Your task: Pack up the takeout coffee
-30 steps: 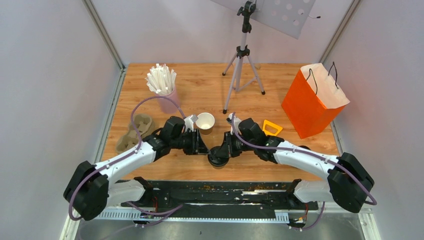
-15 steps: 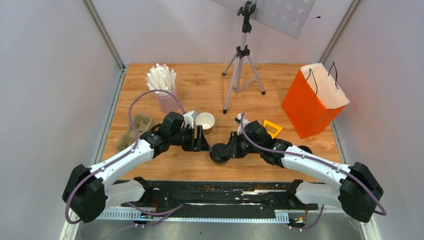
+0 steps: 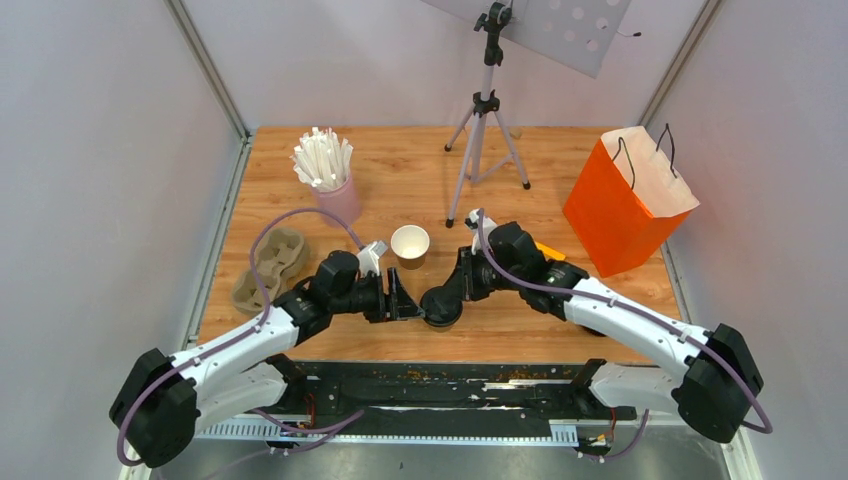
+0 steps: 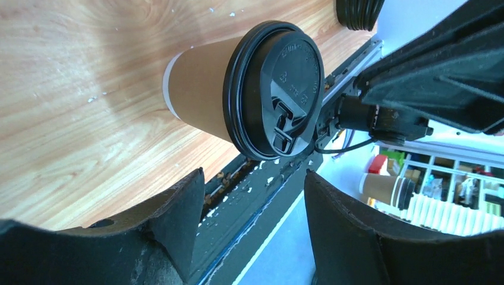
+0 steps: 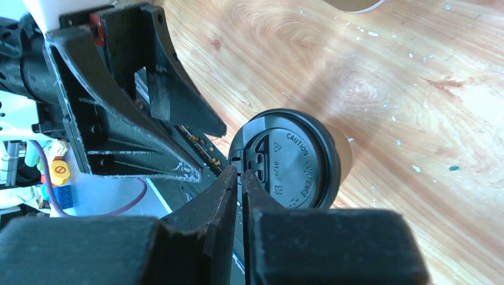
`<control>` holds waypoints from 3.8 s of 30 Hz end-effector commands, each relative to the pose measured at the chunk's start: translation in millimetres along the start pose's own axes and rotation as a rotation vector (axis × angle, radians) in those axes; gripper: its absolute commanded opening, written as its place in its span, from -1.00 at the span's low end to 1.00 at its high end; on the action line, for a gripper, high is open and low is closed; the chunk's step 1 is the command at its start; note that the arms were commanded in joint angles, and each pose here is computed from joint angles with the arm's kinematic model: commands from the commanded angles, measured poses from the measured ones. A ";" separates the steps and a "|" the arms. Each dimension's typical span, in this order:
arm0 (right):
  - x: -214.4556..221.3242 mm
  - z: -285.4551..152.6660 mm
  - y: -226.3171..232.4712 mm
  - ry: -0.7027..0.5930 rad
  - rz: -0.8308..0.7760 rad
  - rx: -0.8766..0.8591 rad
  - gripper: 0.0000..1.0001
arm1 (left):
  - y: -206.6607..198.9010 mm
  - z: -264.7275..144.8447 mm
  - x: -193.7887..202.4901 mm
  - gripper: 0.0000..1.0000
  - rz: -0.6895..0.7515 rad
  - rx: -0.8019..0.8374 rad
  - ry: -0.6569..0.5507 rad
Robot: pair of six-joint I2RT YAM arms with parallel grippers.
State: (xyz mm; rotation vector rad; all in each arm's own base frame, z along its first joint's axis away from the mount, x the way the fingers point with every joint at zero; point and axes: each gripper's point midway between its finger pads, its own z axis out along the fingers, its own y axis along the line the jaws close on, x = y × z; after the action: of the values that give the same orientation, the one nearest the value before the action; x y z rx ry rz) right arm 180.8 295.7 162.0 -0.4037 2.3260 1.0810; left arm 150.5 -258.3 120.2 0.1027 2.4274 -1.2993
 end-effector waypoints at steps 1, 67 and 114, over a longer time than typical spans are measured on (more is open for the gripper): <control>-12.4 1.6 -2.1 0.019 -0.070 -0.030 -0.81 | -23.8 7.1 -12.6 0.39 -0.039 0.101 -0.083; -11.5 -3.6 -59.4 0.127 -0.043 -0.047 -0.44 | -2.6 39.2 -34.3 -0.02 0.202 -0.170 -0.011; -29.7 -39.3 -52.5 -0.012 -0.040 -0.009 0.10 | -34.0 34.3 -51.4 0.15 0.207 -0.112 -0.044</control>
State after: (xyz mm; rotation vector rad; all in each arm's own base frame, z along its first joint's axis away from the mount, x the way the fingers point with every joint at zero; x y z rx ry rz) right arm 214.3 243.5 141.7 -0.4183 2.3097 1.1762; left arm 187.3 -291.6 111.6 0.2425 2.4569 -1.0545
